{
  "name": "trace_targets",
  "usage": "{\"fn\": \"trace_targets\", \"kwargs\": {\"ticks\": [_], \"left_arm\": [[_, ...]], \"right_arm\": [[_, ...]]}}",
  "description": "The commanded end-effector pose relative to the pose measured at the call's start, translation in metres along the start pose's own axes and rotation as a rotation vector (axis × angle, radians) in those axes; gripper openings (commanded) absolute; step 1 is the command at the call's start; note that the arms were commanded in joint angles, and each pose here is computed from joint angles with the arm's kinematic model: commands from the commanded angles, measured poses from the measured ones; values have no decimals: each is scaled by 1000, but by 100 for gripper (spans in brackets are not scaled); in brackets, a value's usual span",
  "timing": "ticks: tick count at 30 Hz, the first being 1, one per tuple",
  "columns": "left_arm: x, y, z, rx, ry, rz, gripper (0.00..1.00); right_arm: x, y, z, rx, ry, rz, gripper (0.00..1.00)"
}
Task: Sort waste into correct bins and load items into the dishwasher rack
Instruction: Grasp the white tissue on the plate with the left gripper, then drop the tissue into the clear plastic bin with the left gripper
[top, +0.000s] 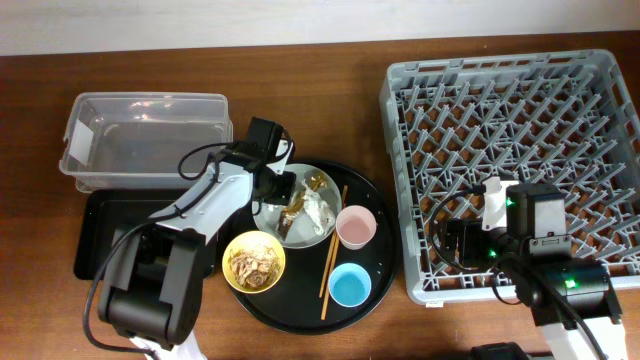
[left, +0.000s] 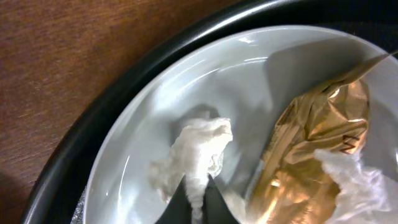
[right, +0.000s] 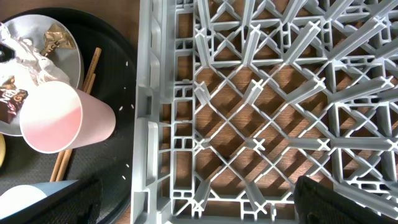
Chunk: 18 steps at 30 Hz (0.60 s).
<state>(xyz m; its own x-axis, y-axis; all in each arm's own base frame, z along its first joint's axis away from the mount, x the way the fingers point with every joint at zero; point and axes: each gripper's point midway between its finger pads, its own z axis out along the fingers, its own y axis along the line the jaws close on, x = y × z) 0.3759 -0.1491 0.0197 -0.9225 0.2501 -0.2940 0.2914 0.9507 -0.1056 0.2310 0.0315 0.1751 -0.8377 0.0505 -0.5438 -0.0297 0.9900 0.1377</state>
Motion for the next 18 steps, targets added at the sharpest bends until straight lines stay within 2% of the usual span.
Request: {"fn": "trace_targets", "kwargs": {"ticks": [1,3,6,10,11,12,13,15,18], "left_arm": [[-23,-1,-24,-8,-61,1,0],[-60,21,-84,-138,-206,-14,0],[-88,69,-155,-278,-390,-107,0],[-86,146,-173,-395,-436,-257,6],[-82,160,-171,-409,-426,-283,17],[-80,164,-168,-401,-417,-294,52],[-81,162,-169,-398,-422,-290,68],[-85,147,-167,-348,-424,-263,70],[-80,62,-146,-32,-346,-142,70]], "right_arm": [[-6,0,-5,-3,-21,11,99],[-6,0,-5,-3,-22,10,99],[-6,0,-5,-3,-22,10,99],[-7,0,-5,-3,-23,10,99],[-7,1,-5,-4,-22,10,99],[-6,1,-5,-4,-22,10,99],[-6,1,-5,-4,-22,10,99],[-6,1,-5,-4,-21,11,99],[-6,0,-5,-3,-22,10,99]]}}
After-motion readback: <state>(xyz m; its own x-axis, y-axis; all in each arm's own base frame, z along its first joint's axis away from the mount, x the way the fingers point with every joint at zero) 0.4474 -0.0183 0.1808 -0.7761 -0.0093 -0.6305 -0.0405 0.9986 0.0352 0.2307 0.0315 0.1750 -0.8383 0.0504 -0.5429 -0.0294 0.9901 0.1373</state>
